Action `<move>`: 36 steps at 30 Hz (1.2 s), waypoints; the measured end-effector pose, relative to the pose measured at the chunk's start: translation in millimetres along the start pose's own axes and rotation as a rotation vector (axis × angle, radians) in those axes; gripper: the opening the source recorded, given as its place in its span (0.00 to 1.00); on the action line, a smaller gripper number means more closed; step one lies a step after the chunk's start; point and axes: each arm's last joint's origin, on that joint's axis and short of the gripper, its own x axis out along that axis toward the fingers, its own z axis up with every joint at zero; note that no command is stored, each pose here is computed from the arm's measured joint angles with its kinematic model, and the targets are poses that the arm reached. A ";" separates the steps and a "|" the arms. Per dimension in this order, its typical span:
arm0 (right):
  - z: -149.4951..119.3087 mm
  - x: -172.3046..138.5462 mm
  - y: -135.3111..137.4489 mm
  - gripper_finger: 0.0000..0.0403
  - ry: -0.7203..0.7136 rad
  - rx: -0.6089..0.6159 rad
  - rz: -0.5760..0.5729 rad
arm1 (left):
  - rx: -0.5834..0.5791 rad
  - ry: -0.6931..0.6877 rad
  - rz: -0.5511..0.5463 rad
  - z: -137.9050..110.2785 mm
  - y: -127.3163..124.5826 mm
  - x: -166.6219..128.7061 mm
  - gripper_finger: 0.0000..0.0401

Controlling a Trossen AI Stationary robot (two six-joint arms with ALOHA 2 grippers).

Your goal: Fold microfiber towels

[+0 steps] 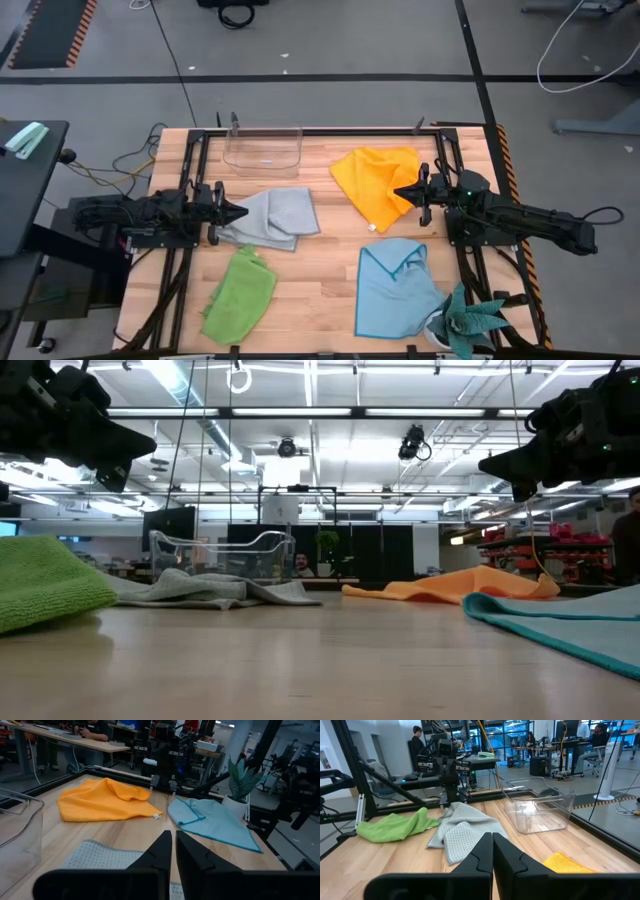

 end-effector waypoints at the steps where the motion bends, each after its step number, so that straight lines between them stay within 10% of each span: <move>1: 0.0 0.0 0.0 0.02 0.000 0.000 0.001 | -0.007 -0.006 -0.001 0.5 -0.1 0.0 0.07; 9: 0.5 0.0 0.1 0.02 -0.005 0.015 0.001 | -0.208 -0.159 0.009 14.2 -1.7 -1.1 0.08; 20: 22.7 -2.6 2.9 0.02 -0.216 0.550 0.092 | -0.620 -0.571 0.123 42.7 1.4 -11.5 0.07; 28: 51.7 -9.0 7.3 0.02 -0.368 0.678 0.199 | -0.623 -0.615 0.157 45.1 2.3 -13.3 0.07; 36: 86.7 -17.1 11.6 0.02 -0.482 0.557 0.191 | -0.603 -0.626 0.234 44.0 4.2 -13.2 0.06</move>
